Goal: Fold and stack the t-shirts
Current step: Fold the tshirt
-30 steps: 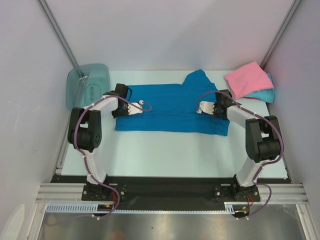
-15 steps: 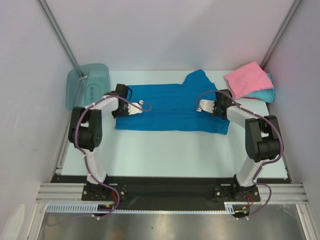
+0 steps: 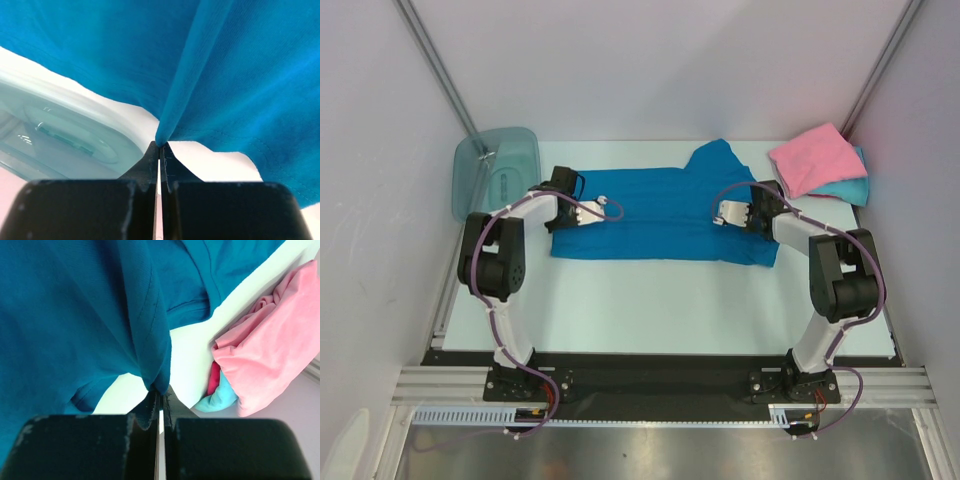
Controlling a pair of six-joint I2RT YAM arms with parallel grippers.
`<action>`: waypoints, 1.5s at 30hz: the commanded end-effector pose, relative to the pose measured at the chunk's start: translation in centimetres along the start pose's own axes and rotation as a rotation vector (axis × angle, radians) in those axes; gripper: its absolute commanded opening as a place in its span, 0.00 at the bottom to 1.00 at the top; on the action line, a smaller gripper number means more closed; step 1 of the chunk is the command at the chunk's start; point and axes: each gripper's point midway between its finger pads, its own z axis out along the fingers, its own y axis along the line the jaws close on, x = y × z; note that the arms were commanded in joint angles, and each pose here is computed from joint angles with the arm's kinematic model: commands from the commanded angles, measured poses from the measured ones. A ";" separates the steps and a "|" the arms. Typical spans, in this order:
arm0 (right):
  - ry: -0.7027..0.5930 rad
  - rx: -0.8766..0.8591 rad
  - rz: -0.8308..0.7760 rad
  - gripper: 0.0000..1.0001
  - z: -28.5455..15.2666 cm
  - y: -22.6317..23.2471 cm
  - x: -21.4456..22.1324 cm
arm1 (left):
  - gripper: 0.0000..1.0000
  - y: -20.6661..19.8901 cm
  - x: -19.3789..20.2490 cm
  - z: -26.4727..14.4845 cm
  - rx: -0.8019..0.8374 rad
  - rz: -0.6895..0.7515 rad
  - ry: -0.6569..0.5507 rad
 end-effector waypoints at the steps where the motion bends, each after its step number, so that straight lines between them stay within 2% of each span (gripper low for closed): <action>1: 0.049 0.044 0.009 0.00 0.3 -1.0 1.2 | 0.00 2.5 1.2 -0.2 -0.083 -0.041 0.052; 14: 0.059 0.078 0.010 0.00 0.6 -1.4 1.5 | 0.00 3.9 1.3 0.1 -0.135 -0.067 0.069; 38: 0.090 0.095 0.007 0.00 1.7 -1.5 2.5 | 0.00 3.7 1.7 1.2 -0.137 -0.075 0.104; 45: 0.075 0.162 0.016 0.00 2.0 -3.0 1.9 | 0.00 3.7 1.6 1.3 -0.135 -0.078 0.103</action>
